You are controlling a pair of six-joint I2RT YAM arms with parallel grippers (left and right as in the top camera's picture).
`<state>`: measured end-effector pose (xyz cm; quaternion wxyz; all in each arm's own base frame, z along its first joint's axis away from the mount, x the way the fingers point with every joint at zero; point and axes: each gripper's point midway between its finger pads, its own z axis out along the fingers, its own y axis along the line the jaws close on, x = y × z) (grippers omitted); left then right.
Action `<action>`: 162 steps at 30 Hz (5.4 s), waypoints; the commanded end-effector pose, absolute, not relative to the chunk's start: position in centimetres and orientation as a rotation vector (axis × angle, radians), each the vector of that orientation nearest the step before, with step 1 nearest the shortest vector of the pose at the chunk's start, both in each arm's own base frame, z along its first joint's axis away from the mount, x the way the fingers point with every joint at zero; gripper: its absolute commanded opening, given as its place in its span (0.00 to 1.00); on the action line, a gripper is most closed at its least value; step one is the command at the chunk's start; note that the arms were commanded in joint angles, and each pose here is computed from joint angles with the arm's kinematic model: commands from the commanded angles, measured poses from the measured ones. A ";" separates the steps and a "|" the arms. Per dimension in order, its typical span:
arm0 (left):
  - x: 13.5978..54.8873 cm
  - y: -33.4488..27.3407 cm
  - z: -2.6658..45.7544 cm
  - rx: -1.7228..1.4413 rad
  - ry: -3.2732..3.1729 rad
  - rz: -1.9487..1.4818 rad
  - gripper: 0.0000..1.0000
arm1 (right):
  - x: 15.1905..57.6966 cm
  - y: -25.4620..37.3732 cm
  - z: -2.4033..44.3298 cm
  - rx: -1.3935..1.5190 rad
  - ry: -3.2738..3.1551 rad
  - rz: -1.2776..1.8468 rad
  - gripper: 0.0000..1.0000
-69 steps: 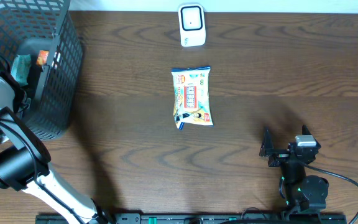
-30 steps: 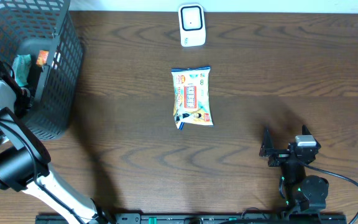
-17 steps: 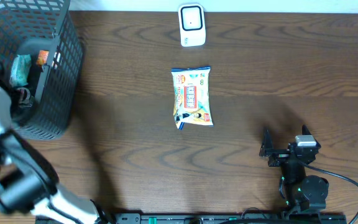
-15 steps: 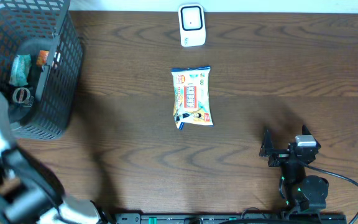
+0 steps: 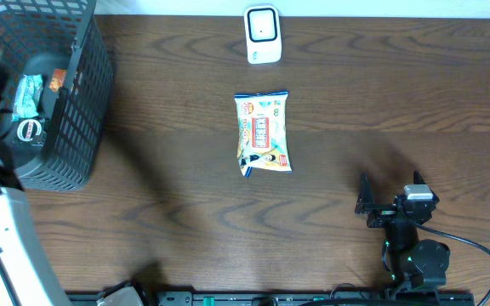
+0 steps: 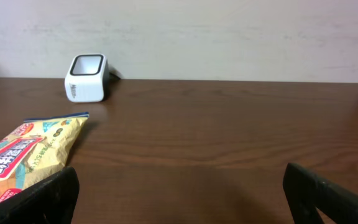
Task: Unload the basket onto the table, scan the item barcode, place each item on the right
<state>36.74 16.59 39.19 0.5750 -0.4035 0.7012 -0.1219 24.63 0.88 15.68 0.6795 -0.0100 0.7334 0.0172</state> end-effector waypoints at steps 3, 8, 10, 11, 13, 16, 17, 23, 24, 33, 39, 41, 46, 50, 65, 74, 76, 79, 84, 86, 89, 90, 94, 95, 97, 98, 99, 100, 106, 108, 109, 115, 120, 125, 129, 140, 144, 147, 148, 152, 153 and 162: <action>39.8 3.8 39.2 -0.621 1.826 -0.598 0.08 | 24.6 0.8 15.6 -0.028 1.648 0.031 0.99; 40.4 -5.9 36.4 -0.286 2.010 -0.652 0.07 | 24.6 0.8 15.6 -0.028 1.648 0.031 0.99; 40.3 -8.4 34.4 -0.189 2.088 -0.615 0.08 | 24.6 0.8 15.6 -0.028 1.648 0.031 0.99; 40.3 -9.1 33.2 -0.167 2.129 -0.574 0.07 | 24.6 0.8 15.6 -0.028 1.648 0.031 0.99; 40.4 -10.1 30.4 -0.143 2.221 -0.469 0.07 | 24.6 0.8 15.6 -0.028 1.648 0.031 0.99; 40.2 -11.6 25.8 -0.062 2.365 -0.328 0.08 | 24.6 0.8 15.6 -0.028 1.648 0.031 0.99; 40.1 -12.1 24.5 -0.042 2.406 -0.296 0.07 | 24.6 0.8 15.6 -0.028 1.648 0.031 0.99; 41.3 -12.8 16.3 -0.013 2.590 -0.077 0.08 | 24.6 0.8 15.6 -0.028 1.648 0.031 0.99; 41.5 -12.9 15.0 -0.009 2.619 -0.066 0.08 | 24.6 0.8 15.6 -0.028 1.648 0.031 0.99; 41.1 -13.7 5.4 0.024 2.844 -0.018 0.08 | 24.6 0.8 15.6 -0.028 1.648 0.031 0.99; 40.5 -14.6 3.5 0.043 2.896 -0.048 0.11 | 24.6 0.8 15.6 -0.028 1.648 0.031 0.99; 40.4 -15.6 3.6 0.058 2.898 -0.116 0.14 | 24.6 0.8 15.6 -0.028 1.648 0.031 0.99; 40.5 -16.7 3.7 0.075 2.888 -0.185 0.21 | 24.6 0.8 15.6 -0.028 1.648 0.031 0.99; 40.6 -17.0 3.8 0.079 2.886 -0.199 0.48 | 24.6 0.8 15.6 -0.028 1.648 0.031 0.99; 43.9 -15.3 20.6 0.006 2.449 -0.338 0.84 | 24.6 0.8 15.6 -0.028 1.648 0.031 0.99; 42.9 0.0 35.1 -0.365 1.998 -0.098 0.84 | 24.6 0.8 15.6 -0.028 1.648 0.031 0.99; 42.1 3.5 37.4 -0.438 1.914 -0.060 0.84 | 24.6 0.8 15.6 -0.028 1.648 0.031 0.99; 40.7 8.1 39.5 -0.535 1.844 0.008 0.84 | 24.6 0.8 15.6 -0.028 1.648 0.031 0.99; 40.9 11.8 42.3 -0.548 1.827 -0.017 0.84 | 24.6 0.8 15.6 -0.028 1.648 0.031 0.99; 41.6 13.4 43.0 -0.587 1.838 -0.022 0.81 | 24.6 0.8 15.6 -0.028 1.648 0.031 0.99; 43.0 16.6 41.1 -0.675 1.931 0.083 0.80 | 24.6 0.8 15.6 -0.028 1.648 0.031 0.99; 43.6 17.2 40.1 -0.678 1.960 0.113 0.80 | 24.6 0.8 15.6 -0.028 1.648 0.031 0.99; 45.1 19.9 35.8 -0.761 2.032 0.246 0.81 | 24.6 0.8 15.6 -0.028 1.648 0.031 0.99; 45.4 20.5 34.9 -0.780 2.046 0.275 0.82 | 24.6 0.8 15.6 -0.028 1.648 0.031 0.99; 45.7 22.6 32.0 -0.826 2.092 0.384 0.91 | 24.6 0.8 15.6 -0.028 1.648 0.031 0.99; 45.8 23.3 31.0 -0.822 2.118 0.435 0.92 | 24.6 0.8 15.6 -0.028 1.648 0.031 0.99; 45.9 23.8 30.2 -0.814 2.141 0.472 0.93 | 24.6 0.8 15.6 -0.028 1.648 0.031 0.99; 46.5 24.4 28.0 -0.736 2.223 0.526 0.93 | 24.6 0.8 15.6 -0.028 1.648 0.031 0.99; 47.7 26.8 21.0 -0.608 2.412 0.611 0.93 | 24.6 0.8 15.6 -0.028 1.648 0.031 0.99; 47.9 28.0 18.8 -0.629 2.439 0.617 0.93 | 24.6 0.8 15.6 -0.028 1.648 0.031 0.99; 47.9 28.5 17.9 -0.639 2.450 0.619 0.93 | 24.6 0.8 15.6 -0.028 1.648 0.031 0.99; 48.2 29.1 11.4 -0.407 2.647 0.645 0.93 | 24.6 0.8 15.6 -0.028 1.648 0.031 0.99; 48.3 29.2 8.0 -0.313 2.717 0.665 0.93 | 24.6 0.8 15.6 -0.028 1.648 0.031 0.99; 48.7 29.6 7.0 -0.271 2.724 0.690 0.92 | 24.6 0.8 15.6 -0.028 1.648 0.031 0.99; 49.2 29.8 7.0 -0.273 2.700 0.696 0.86 | 24.6 0.8 15.6 -0.028 1.648 0.031 0.99; 48.7 29.8 2.9 -0.268 2.768 0.677 0.75 | 24.6 0.8 15.6 -0.028 1.648 0.031 0.99; 48.4 29.9 1.8 -0.273 2.791 0.671 0.43 | 24.6 0.8 15.6 -0.028 1.648 0.031 0.99; 48.3 30.0 1.7 -0.274 2.795 0.671 0.37 | 24.6 0.8 15.6 -0.028 1.648 0.031 0.99; 48.2 29.9 1.7 -0.274 2.796 0.670 0.32 | 24.6 0.8 15.6 -0.028 1.648 0.031 0.99; 47.8 29.7 2.3 -0.319 2.800 0.657 0.08 | 24.6 0.8 15.6 -0.028 1.648 0.031 0.99; 47.7 29.6 2.8 -0.358 2.790 0.651 0.08 | 24.6 0.8 15.6 -0.028 1.648 0.031 0.99; 47.1 29.2 13.6 -0.759 2.501 0.584 0.08 | 24.6 0.8 15.6 -0.028 1.648 0.031 0.99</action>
